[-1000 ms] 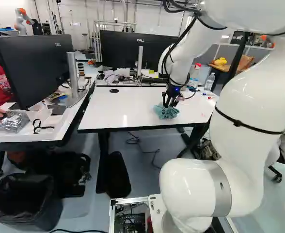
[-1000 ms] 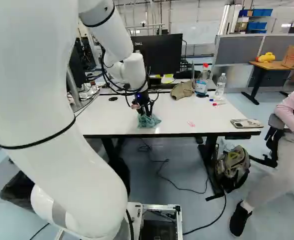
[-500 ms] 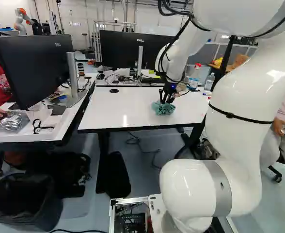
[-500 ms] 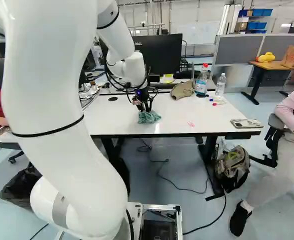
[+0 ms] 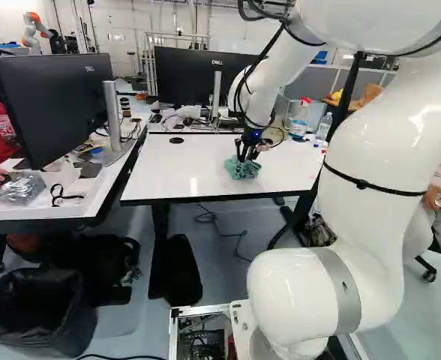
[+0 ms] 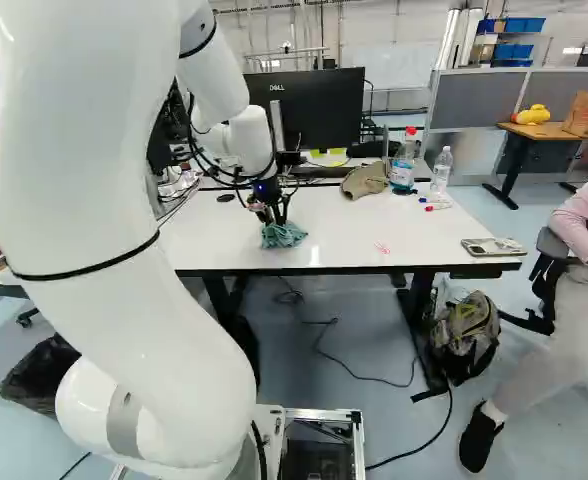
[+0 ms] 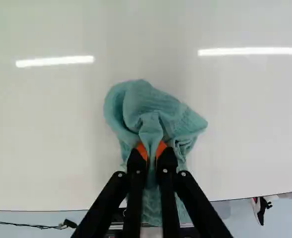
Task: Clean the table with the green towel
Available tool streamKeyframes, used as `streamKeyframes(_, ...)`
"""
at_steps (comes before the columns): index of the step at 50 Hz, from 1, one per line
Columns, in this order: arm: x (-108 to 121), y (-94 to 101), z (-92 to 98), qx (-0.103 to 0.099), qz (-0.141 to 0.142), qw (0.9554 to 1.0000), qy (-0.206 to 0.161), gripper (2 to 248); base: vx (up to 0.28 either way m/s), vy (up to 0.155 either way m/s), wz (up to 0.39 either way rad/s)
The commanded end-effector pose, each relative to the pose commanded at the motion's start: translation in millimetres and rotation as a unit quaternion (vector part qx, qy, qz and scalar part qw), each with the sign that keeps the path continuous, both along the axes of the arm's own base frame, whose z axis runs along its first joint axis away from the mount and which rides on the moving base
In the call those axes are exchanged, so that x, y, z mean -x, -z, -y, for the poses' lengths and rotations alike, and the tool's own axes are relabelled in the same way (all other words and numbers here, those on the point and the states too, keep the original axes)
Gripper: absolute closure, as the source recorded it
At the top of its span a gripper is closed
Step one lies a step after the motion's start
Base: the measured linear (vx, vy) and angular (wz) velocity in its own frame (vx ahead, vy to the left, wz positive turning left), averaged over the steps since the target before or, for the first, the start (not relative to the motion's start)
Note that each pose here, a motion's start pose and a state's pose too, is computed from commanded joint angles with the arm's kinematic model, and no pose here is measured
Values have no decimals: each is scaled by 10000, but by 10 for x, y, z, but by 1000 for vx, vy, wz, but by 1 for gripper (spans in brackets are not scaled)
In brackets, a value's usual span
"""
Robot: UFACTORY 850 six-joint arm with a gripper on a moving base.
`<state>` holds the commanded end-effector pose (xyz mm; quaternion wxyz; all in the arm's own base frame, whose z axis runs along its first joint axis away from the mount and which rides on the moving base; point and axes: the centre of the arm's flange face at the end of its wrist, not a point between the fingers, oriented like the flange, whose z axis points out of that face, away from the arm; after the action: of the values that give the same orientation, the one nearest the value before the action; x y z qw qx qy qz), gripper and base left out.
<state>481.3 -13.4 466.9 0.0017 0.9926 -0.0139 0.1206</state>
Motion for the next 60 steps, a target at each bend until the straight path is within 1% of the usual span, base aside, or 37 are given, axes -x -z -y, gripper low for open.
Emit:
streamKeyframes(22,312,6,-347,0,-40,9993,-376,212,0,0,0)
streamKeyframes(35,548,12,-480,2,-57,9985,-543,212,0,0,0)
streamKeyframes(49,837,24,-477,2,-60,9984,-569,212,0,0,0)
streamKeyframes(60,1006,33,-351,1,-51,9991,-424,212,0,0,0)
